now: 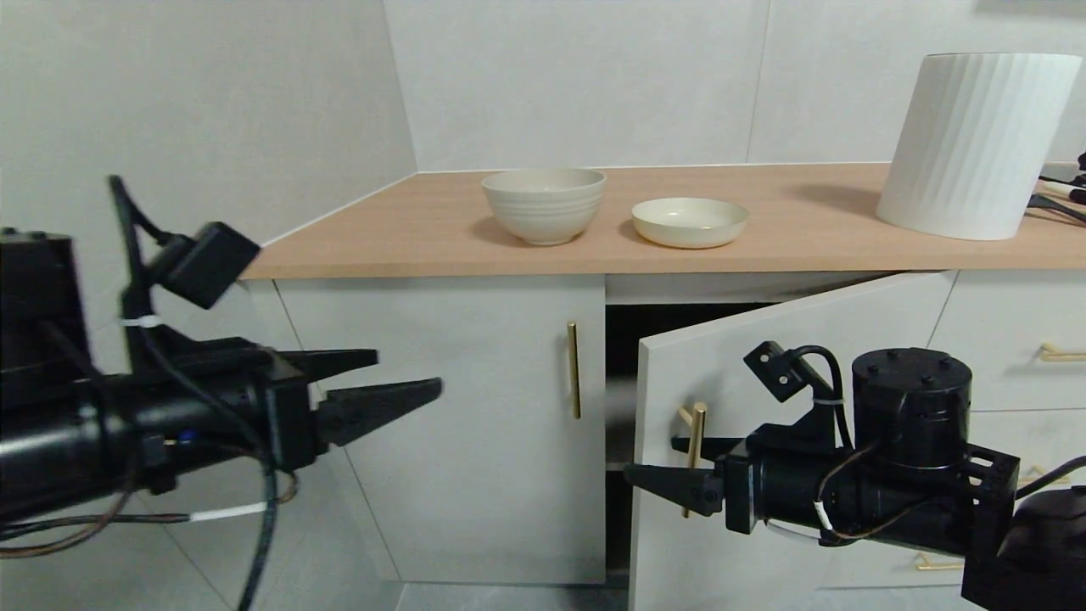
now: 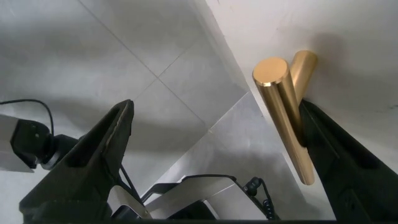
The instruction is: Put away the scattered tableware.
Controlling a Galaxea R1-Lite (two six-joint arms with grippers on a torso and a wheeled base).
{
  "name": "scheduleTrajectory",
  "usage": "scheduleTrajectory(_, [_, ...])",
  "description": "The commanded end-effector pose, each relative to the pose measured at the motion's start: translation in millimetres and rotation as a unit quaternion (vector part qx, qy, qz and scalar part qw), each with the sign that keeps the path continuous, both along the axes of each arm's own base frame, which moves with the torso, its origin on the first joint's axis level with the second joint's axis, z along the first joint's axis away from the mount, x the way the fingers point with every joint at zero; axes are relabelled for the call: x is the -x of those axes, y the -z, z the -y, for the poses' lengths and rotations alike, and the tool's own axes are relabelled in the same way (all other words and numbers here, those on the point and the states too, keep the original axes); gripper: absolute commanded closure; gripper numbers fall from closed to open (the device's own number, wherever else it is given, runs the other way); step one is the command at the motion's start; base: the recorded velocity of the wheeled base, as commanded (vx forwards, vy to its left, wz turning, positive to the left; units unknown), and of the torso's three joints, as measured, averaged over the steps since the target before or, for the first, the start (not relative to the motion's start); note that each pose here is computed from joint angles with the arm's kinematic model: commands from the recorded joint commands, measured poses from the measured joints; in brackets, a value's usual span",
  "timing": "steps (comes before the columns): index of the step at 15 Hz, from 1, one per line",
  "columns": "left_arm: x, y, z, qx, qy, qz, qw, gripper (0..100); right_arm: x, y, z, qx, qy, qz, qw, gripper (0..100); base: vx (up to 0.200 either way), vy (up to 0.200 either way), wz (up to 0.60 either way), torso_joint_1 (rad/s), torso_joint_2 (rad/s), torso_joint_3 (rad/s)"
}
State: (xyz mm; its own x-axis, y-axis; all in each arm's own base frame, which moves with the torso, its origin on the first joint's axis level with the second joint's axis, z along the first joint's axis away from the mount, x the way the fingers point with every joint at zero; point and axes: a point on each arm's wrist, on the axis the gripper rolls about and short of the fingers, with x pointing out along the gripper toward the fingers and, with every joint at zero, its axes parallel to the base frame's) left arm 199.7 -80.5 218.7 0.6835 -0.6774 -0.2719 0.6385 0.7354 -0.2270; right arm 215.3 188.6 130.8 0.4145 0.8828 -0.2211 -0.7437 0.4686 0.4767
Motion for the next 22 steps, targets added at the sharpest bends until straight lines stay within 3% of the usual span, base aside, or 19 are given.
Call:
scheduleTrajectory(1, [-23, 61.8, 37.7, -0.02, 0.05, -0.086, 0.9949, 0, 0, 1, 0, 0.0, -0.004, -0.002, 1.0, 0, 0.0, 0.0, 0.0, 0.0, 0.0, 0.0])
scheduleTrajectory(4, [-17, 85.6, 54.7, -0.017, 0.073, -0.109, 0.9912, 0, 0, 3, 0, 0.002, -0.004, -0.005, 1.0, 0, 0.0, 0.0, 0.0, 0.0, 0.0, 0.0])
scheduleTrajectory(6, [-19, 91.9, 61.6, -0.012, 0.079, -0.101, 0.9917, 0, 0, 4, 0, 0.003, -0.004, -0.006, 1.0, 0, 0.0, 0.0, 0.0, 0.0, 0.0, 0.0])
scheduleTrajectory(7, [-21, 93.3, 62.8, -0.009, 0.078, -0.096, 0.9922, 100, 0, 4, 0, 0.003, -0.004, -0.005, 1.0, 0, 0.0, 0.0, 0.0, 0.0, 0.0, 0.0])
scheduleTrajectory(8, [-22, 93.7, 63.0, -0.007, 0.076, -0.098, 0.9922, 100, 0, 4, 0, 0.003, -0.004, -0.006, 1.0, 0, 0.0, 0.0, 0.0, 0.0, 0.0, 0.0])
scheduleTrajectory(11, [-34, 89.2, 70.3, 0.024, 0.065, -0.112, 0.9913, 100, -1, 7, -1, 0.007, -0.004, -0.01, 1.0, 0, 0.0, 0.0, 0.0, 0.0, 0.0, 0.0])
scheduleTrajectory(12, [-52, 91.3, 81.2, 0.044, 0.055, -0.128, 0.9894, 100, -2, 11, -2, 0.011, -0.004, -0.015, 1.0, 0, 0.0, 0.0, 0.0, 0.0, 0.0, 0.0])
scheduleTrajectory(17, [-94, 115.4, 114.6, 0.039, 0.07, -0.128, 0.9885, 100, 1, 9, 0, -0.005, -0.004, 0.005, 1.0, 0, 0.0, 0.0, 0.0, 0.0, 0.0, 0.0])
scheduleTrajectory(20, [-98, 141.0, 140.5, 0.049, 0.099, -0.104, 0.9884, 100, 1, 9, 0, -0.006, -0.004, 0.007, 1.0, 0, 0.0, 0.0, 0.0, 0.0, 0.0, 0.0])
scheduleTrajectory(22, [-98, 162.2, 161.5, 0.056, 0.122, -0.075, 0.9881, 100, 1, 8, 0, -0.007, -0.004, 0.007, 1.0, 0, 0.0, 0.0, 0.0, 0.0, 0.0, 0.0])
